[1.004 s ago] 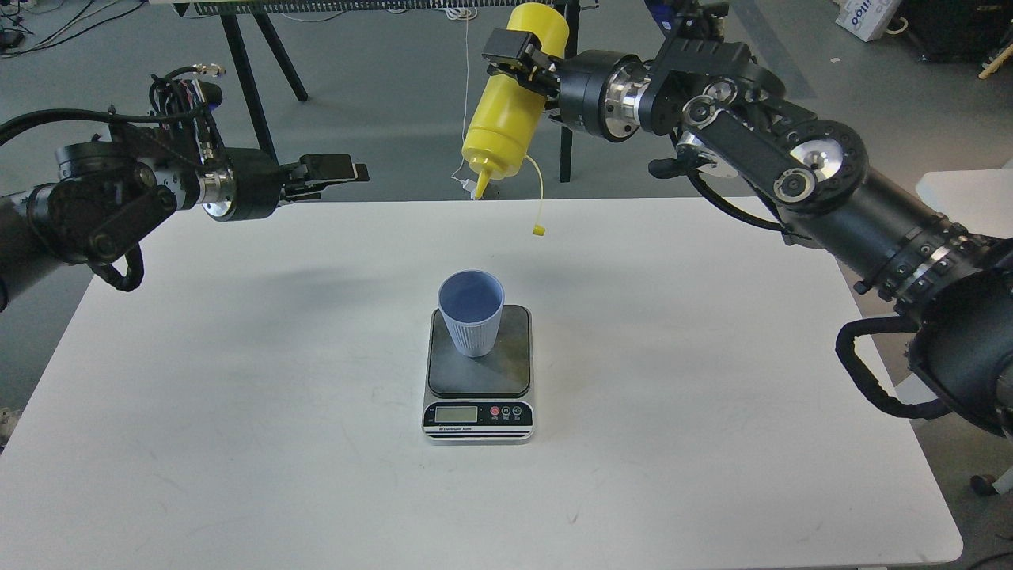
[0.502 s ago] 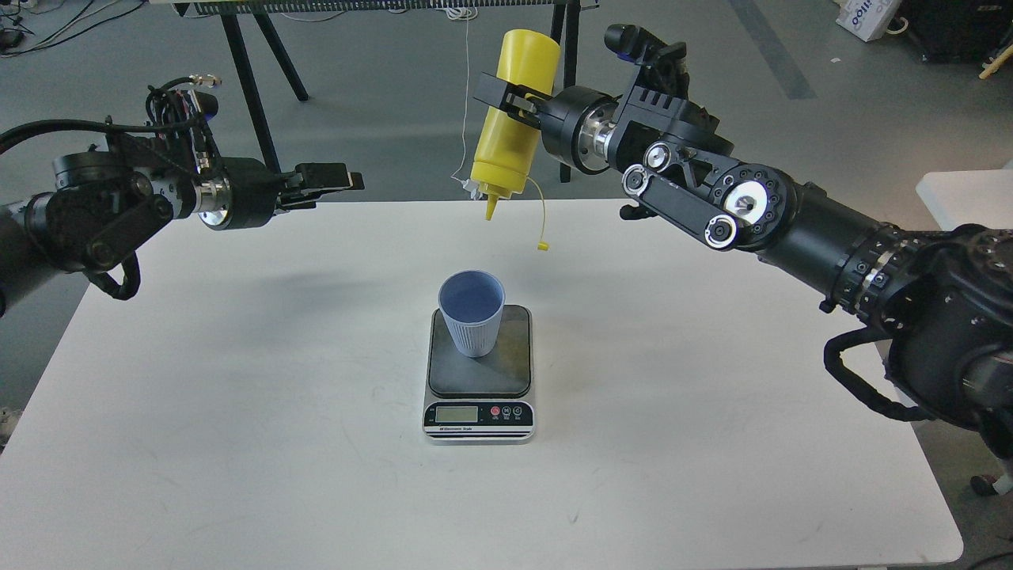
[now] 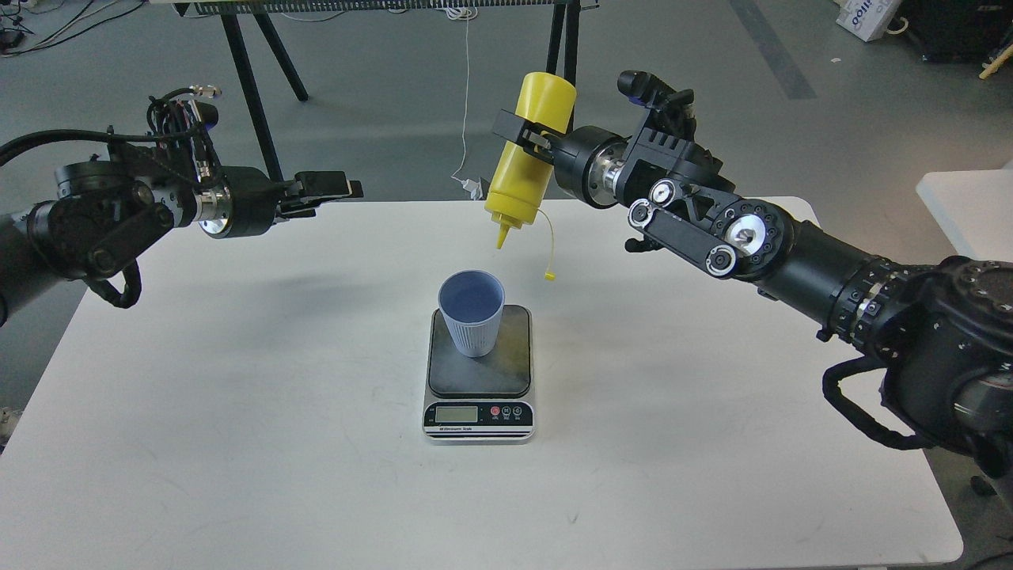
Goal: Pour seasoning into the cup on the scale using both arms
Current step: 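Squeeze seasoning from the inverted bottle into the blue cup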
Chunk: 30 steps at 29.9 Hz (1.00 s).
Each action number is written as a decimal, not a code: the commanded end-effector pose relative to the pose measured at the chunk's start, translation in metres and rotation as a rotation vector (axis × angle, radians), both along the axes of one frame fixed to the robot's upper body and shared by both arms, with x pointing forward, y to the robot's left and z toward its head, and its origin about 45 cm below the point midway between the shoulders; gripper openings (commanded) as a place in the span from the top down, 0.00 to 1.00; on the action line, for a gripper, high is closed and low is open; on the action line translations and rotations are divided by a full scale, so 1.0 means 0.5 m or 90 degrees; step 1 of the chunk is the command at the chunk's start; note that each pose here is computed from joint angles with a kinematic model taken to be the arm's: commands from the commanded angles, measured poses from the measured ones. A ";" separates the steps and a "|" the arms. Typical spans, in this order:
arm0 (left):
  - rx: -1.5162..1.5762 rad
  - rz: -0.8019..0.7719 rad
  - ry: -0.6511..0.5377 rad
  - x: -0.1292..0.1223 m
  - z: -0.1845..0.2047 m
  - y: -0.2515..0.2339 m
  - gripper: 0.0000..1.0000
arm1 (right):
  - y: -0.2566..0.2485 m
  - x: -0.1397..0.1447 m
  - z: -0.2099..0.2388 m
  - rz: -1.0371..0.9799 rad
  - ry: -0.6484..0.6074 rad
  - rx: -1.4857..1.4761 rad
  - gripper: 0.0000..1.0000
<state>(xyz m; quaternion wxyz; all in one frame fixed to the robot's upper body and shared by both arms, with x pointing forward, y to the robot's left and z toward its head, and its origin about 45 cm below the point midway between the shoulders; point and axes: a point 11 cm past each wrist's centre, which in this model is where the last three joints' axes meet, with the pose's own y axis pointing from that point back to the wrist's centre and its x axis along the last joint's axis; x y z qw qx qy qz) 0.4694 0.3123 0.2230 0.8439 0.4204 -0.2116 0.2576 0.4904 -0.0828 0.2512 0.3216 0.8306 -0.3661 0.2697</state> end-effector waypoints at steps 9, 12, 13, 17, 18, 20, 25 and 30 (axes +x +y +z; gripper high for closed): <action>0.001 -0.001 0.003 -0.002 -0.004 0.001 0.01 | 0.012 -0.019 -0.022 0.002 0.041 0.043 0.80; 0.002 0.000 0.002 -0.002 -0.004 0.002 0.01 | 0.010 -0.021 -0.028 0.000 0.046 0.044 0.80; 0.002 -0.002 0.003 -0.002 -0.004 -0.001 0.01 | 0.009 -0.023 -0.033 0.000 0.049 0.043 0.80; 0.003 -0.001 0.003 -0.002 -0.005 0.000 0.01 | 0.008 -0.024 -0.035 -0.001 0.050 0.044 0.80; 0.003 -0.001 0.003 -0.002 -0.005 0.000 0.01 | 0.008 -0.024 -0.035 -0.002 0.050 0.044 0.80; 0.002 -0.003 0.004 -0.002 -0.005 -0.002 0.01 | 0.010 -0.023 -0.030 -0.004 0.051 0.057 0.80; 0.002 -0.003 0.004 -0.002 -0.005 -0.002 0.01 | 0.015 -0.010 0.009 -0.044 0.095 0.182 0.80; 0.005 -0.002 0.003 -0.002 -0.004 0.001 0.01 | 0.032 -0.001 0.069 -0.052 0.130 0.308 0.80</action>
